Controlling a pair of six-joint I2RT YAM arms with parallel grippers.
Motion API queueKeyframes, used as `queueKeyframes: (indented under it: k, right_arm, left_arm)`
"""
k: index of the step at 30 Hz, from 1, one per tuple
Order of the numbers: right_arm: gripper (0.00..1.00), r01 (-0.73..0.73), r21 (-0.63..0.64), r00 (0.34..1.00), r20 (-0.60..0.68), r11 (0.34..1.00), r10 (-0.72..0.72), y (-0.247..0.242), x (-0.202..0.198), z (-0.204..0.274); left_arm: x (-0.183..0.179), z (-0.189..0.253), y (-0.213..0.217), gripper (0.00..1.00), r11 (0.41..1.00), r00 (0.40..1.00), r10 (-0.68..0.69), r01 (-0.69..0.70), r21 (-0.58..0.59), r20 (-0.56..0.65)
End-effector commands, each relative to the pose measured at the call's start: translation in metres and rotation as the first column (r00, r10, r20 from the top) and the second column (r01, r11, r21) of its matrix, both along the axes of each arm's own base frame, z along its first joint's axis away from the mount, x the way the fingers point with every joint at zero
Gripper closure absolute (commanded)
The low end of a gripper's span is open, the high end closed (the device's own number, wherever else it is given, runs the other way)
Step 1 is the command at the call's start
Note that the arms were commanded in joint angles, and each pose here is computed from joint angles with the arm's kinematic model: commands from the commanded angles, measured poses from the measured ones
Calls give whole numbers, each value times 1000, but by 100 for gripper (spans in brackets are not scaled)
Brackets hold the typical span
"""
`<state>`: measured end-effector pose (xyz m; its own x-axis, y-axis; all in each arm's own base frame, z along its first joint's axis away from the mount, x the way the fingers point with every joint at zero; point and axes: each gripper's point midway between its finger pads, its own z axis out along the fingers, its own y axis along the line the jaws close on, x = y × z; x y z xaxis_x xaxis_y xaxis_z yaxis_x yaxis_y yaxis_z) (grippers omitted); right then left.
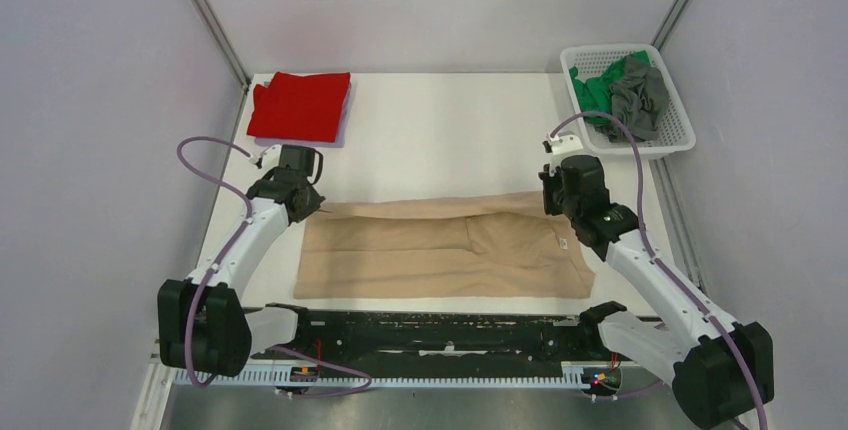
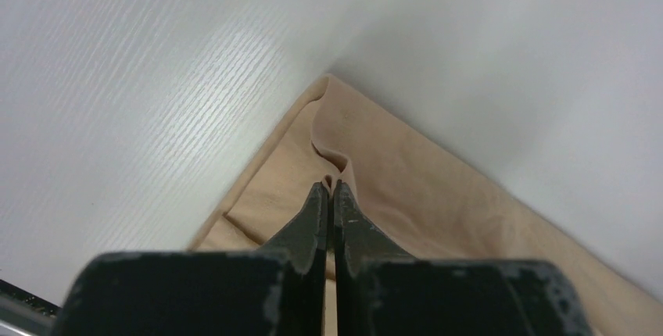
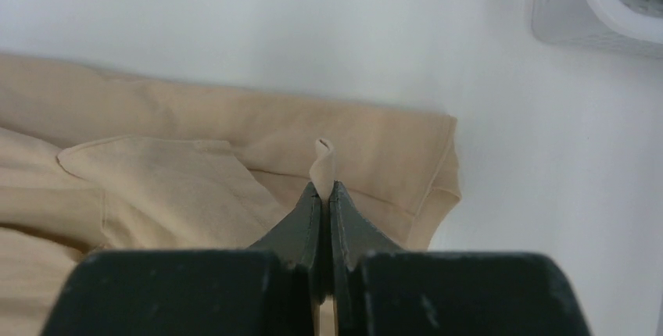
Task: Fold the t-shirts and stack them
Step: Fold the other side of the tshirt into a rectangle
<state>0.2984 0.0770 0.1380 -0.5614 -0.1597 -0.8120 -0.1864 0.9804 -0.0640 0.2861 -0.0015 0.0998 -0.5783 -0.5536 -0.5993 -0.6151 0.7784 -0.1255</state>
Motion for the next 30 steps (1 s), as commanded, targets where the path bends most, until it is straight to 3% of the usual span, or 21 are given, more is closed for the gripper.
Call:
queueKeyframes:
  k: [1,9,13,14,15,16,19,20,21,23,24,30]
  right_arm:
    - [100,-1,-8,1000,-24,1000,0,-1,-16,-4]
    - [96,-27,-8,988,-151,1000,25,7,-53,-33]
    - [84,-81,99,940,-322,992,109,28,-93,-61]
    - [81,-75,119,921,-373,990,115,30,-106,-69]
    - [75,-91,160,889,-431,983,153,36,-122,-76]
    - [67,-99,191,850,-494,977,183,40,-140,-82]
    - [58,-135,252,765,-589,958,263,44,-177,-83]
    - [46,-170,272,731,-609,947,306,46,-187,-78]
    - [34,-202,290,710,-615,935,344,49,-191,-70]
    - [7,-228,282,733,-580,932,355,51,-181,-56]
    - [2,-233,269,764,-544,935,347,52,-170,-49]
    - [2,-159,202,926,-308,966,217,54,-96,-18]
  left_arm:
    - [-8,2,6,98,999,998,47,-47,6,31]
    - [-30,-20,9,98,998,998,70,-70,5,-11]
    - [-43,-27,13,79,996,995,91,-90,12,-38]
    - [-46,-27,15,74,994,994,105,-104,22,-39]
    - [-50,-27,19,59,992,991,126,-124,33,-41]
    - [-56,-25,23,37,987,986,157,-154,49,-48]
    - [-59,-13,29,15,979,980,196,-194,64,-31]
    - [-57,-6,29,1,979,980,197,-196,59,-14]
    - [-55,0,28,0,980,981,194,-194,51,-1]
    - [-48,13,23,0,983,983,181,-182,17,38]
    - [-44,20,20,0,985,983,174,-174,-1,61]
    - [-17,35,-25,0,981,985,6,27,-190,172]
